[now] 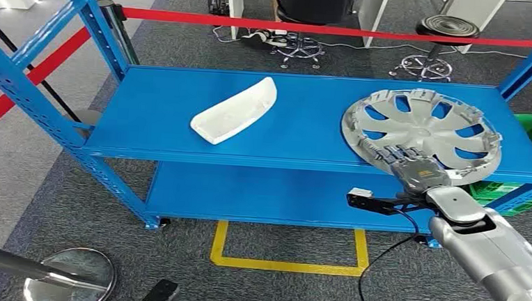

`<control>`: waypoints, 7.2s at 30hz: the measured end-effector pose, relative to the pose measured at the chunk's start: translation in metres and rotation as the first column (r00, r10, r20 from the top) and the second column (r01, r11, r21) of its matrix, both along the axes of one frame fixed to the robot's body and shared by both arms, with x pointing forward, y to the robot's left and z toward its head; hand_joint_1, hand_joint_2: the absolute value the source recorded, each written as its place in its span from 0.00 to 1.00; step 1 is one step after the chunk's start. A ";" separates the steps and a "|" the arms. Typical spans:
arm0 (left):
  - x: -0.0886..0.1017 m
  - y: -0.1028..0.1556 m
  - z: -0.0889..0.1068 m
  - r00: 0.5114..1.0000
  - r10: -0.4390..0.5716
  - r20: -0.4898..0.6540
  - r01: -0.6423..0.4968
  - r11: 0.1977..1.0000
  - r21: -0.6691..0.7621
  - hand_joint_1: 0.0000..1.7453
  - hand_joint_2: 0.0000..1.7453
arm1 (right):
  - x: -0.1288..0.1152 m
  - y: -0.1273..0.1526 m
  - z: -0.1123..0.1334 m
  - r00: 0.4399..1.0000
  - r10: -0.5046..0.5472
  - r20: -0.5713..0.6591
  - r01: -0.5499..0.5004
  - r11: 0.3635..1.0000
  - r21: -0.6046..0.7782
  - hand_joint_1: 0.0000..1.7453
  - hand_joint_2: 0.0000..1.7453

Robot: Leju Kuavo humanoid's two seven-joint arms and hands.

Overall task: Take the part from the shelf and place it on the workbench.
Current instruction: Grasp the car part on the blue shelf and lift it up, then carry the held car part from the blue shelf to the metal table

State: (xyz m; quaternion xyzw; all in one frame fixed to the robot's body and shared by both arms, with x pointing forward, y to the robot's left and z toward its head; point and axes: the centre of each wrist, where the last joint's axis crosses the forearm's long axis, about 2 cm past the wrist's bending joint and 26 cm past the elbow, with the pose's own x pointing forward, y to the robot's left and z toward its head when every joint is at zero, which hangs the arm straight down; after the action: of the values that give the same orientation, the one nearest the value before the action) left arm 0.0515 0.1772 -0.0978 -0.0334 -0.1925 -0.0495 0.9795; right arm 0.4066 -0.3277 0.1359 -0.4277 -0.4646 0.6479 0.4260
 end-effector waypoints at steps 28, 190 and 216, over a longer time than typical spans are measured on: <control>0.000 0.000 0.000 1.000 -0.015 0.002 0.015 1.000 -0.008 0.00 0.00 | 0.013 0.021 0.000 0.997 -0.075 0.006 0.075 0.997 0.019 0.00 1.00; 0.000 -0.006 0.001 0.925 0.352 0.141 -0.332 0.932 -0.146 0.00 1.00 | -0.149 0.058 0.058 0.907 0.188 0.377 -0.189 -0.617 0.764 1.00 1.00; -0.005 -0.005 0.000 0.913 0.387 0.129 -0.374 0.920 -0.116 0.00 1.00 | -0.215 0.036 0.021 0.936 -0.023 0.350 -0.274 -0.671 0.689 1.00 1.00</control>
State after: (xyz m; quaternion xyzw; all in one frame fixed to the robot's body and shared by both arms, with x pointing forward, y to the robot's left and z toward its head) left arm 0.0470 0.1724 -0.0975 -0.0351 -0.2702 0.1485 0.9506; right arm 0.1917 -0.2919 0.1565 0.2338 -0.8705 -0.1291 0.4134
